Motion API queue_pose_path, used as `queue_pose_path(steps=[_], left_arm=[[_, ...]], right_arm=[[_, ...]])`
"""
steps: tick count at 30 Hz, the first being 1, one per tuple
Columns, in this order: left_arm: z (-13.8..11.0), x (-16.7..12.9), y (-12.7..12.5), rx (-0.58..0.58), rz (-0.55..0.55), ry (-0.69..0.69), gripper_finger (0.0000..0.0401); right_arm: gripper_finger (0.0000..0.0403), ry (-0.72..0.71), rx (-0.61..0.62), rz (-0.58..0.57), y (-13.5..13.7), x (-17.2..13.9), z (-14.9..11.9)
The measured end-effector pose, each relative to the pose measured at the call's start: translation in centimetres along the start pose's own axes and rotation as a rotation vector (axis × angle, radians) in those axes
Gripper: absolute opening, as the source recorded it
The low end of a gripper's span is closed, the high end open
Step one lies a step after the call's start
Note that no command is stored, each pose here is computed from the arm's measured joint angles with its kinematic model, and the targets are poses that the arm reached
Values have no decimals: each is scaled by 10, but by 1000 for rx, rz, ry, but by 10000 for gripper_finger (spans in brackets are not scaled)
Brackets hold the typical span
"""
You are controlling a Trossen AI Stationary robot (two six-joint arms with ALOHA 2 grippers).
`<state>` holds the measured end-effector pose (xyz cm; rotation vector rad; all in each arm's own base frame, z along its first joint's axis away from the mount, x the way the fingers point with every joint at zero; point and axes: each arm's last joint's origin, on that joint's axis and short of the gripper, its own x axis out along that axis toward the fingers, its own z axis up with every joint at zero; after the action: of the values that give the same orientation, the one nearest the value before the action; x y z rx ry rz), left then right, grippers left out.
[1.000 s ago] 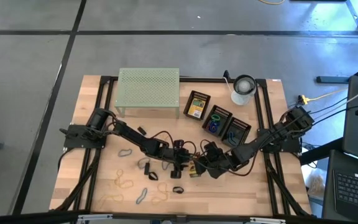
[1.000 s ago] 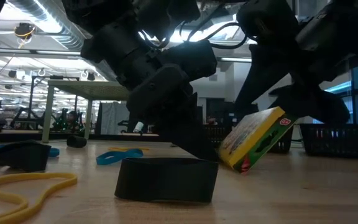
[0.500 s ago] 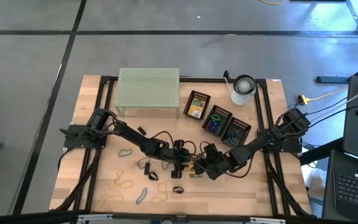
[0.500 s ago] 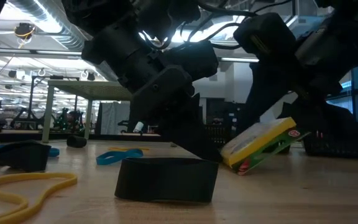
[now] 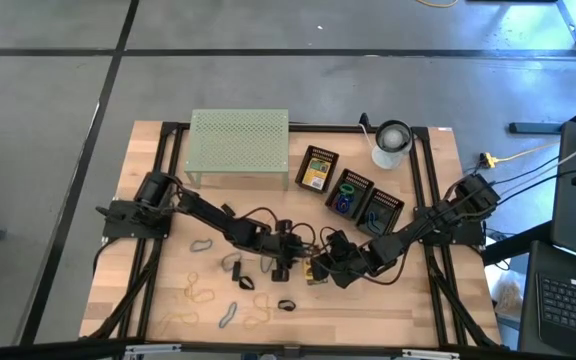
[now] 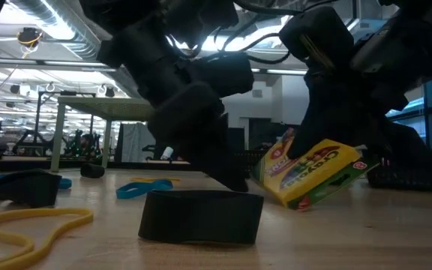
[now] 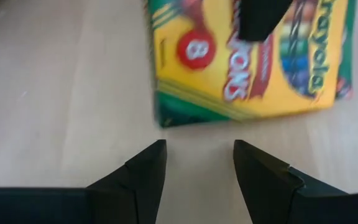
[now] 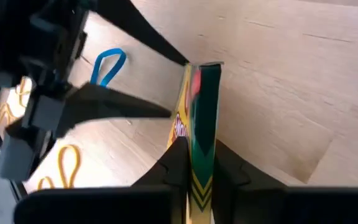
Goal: Pick & Place Office Desk Supplies
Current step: Put the crayon box into the top black bin
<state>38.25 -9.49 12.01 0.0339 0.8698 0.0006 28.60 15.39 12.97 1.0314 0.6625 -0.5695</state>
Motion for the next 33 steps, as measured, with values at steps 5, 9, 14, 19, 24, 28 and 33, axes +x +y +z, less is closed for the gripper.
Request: queue_pose_path(steps=[5, 9, 14, 19, 24, 28, 33], left_arm=[[-2, -18, 5, 21, 65, 86, 182], [3, -39, 9, 30, 140, 96, 182], [13, -71, 15, 34, 208, 82, 182], [14, -108, 22, 9, 299, 100, 182], [11, -141, 27, -37, 388, 105, 182], [10, -161, 28, -63, 448, 74, 182], [10, -179, 29, -63, 499, 40, 182]], right_arm=[[57, -3, -37, -9, 0, -5, 3], [60, -30, -68, 0, 3, -12, 11], [32, -68, -108, 6, 7, -24, 27], [37, -162, -143, 12, 12, -41, 51], [44, -308, -174, -28, 10, -58, 88], [42, -392, -179, -78, 6, -60, 122], [43, -461, -134, -181, -9, -47, 163]])
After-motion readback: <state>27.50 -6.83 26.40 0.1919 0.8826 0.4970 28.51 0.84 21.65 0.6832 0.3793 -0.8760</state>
